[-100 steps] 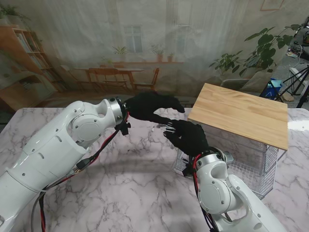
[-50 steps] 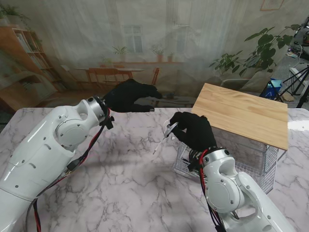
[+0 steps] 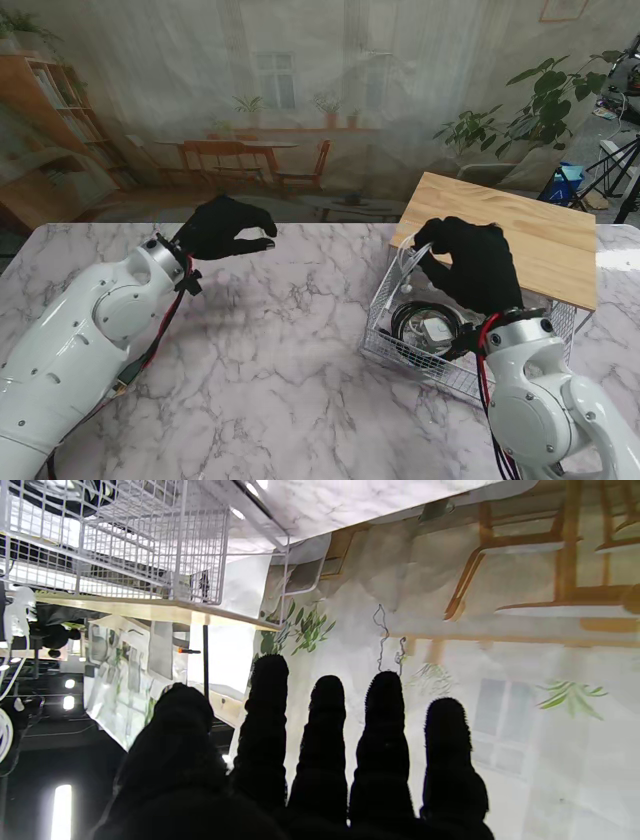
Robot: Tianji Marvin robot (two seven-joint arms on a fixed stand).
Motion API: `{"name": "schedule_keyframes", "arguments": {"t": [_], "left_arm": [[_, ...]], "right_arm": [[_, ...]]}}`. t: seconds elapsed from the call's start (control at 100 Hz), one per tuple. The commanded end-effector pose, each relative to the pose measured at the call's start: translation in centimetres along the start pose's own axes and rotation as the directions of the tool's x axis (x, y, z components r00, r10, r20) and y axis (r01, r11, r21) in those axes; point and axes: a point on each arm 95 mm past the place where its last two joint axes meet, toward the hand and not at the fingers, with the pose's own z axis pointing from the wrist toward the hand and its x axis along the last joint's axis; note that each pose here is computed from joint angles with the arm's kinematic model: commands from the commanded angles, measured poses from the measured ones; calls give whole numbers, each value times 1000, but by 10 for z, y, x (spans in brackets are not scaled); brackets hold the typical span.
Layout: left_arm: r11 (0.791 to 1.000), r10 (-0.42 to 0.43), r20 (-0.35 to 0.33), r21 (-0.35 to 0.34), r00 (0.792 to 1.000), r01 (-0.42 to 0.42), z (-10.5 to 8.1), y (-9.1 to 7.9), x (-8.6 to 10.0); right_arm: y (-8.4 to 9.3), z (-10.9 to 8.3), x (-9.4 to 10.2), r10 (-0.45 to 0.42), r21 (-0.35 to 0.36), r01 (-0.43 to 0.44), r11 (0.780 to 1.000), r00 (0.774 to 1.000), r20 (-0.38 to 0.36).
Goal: Load the small electronics into the mesh drawer
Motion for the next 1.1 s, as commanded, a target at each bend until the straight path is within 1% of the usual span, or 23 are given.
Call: {"name": "schedule_keyframes", "arguments": {"t": [0.0,0.09,0.17,0.25,0.37,0.51,0.63,0.73,0.82,0.93,1.09], "left_arm": [[999,-11,36,-33,999,12,-9,12,-6],[999,-19,53,-36,998,21,-13,16,-7],[999,-10,62,-47,998,13,-17,20,-6],[999,-3,73,-53,997,7,-22,25,-4],[998,-25,96,-47,995,29,-28,30,2],[999,5,100,-53,995,0,-35,34,6],[998,11,104,-56,995,-6,-40,39,7],[998,2,115,-59,993,5,-41,45,6],[998,-8,123,-68,992,16,-40,49,5],[997,-7,124,-74,992,16,-40,51,5],[997,-7,125,-76,992,16,-40,51,5]], "right_arm": [[-2,-8,-8,-25,4,25,1000,999,23],[-3,-16,-18,-58,9,58,998,997,51],[-10,-23,-28,-83,28,81,996,993,84],[-19,-29,-39,-101,54,94,994,987,127],[-34,-36,-53,-126,102,108,989,973,191],[-49,-43,-64,-144,144,111,983,960,239],[-54,-48,-72,-163,159,122,980,947,276],[-57,-50,-79,-197,166,151,974,932,304],[-57,-52,-84,-210,159,166,973,924,318],[-54,-55,-85,-195,125,163,979,926,323],[-42,-60,-84,-175,56,166,985,931,319]]}}
